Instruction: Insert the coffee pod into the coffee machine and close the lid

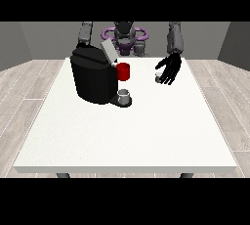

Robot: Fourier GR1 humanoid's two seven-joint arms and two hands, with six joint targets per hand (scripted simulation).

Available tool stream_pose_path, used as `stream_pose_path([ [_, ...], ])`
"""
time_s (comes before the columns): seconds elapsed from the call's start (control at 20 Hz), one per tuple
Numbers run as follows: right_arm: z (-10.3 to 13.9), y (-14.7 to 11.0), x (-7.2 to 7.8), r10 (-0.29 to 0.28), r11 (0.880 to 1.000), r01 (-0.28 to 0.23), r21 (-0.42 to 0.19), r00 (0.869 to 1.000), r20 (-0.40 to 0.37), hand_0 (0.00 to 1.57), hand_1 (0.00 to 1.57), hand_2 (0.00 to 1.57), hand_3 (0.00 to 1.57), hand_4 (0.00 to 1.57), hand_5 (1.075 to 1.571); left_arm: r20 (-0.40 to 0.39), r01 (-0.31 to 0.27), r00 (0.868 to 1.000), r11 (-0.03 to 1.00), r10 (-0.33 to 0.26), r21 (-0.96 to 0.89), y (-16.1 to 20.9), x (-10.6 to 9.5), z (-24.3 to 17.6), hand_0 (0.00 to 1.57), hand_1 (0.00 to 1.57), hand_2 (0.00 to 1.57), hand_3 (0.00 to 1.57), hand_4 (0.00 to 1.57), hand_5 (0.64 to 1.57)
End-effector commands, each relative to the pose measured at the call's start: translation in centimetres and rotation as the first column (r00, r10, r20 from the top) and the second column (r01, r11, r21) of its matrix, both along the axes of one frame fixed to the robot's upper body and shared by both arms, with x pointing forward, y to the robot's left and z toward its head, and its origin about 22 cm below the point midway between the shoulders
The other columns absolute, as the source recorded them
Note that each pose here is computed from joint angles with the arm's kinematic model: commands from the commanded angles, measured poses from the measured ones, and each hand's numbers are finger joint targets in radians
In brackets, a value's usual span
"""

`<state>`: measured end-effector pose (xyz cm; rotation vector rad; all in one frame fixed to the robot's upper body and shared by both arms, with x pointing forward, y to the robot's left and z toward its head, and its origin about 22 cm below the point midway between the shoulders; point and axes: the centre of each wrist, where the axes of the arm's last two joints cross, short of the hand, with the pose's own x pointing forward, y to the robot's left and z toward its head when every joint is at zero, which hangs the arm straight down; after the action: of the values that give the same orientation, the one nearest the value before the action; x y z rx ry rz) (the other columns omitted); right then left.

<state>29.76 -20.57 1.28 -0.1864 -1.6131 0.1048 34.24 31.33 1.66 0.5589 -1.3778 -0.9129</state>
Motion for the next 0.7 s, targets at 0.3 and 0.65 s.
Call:
stream_pose_path([
  [0.3,-1.9,1.9,-0.2,0.039,0.999,-0.039,0.003,0.998,-0.039,0.0,0.0,0.0,0.0,0.0,1.571,0.036,0.051,0.997,0.968,-0.062,0.245,-0.8,1.2,-0.9,0.92,0.92,1.02,0.84,0.41,1.571],
  [0.65,-1.2,2.0,0.6,0.042,0.999,-0.042,0.006,0.999,-0.017,0.0,0.0,0.0,0.0,0.0,1.571,-0.081,0.085,0.995,0.929,-0.059,0.36,1.3,2.0,-0.7,0.76,0.76,0.93,0.77,0.35,1.571],
])
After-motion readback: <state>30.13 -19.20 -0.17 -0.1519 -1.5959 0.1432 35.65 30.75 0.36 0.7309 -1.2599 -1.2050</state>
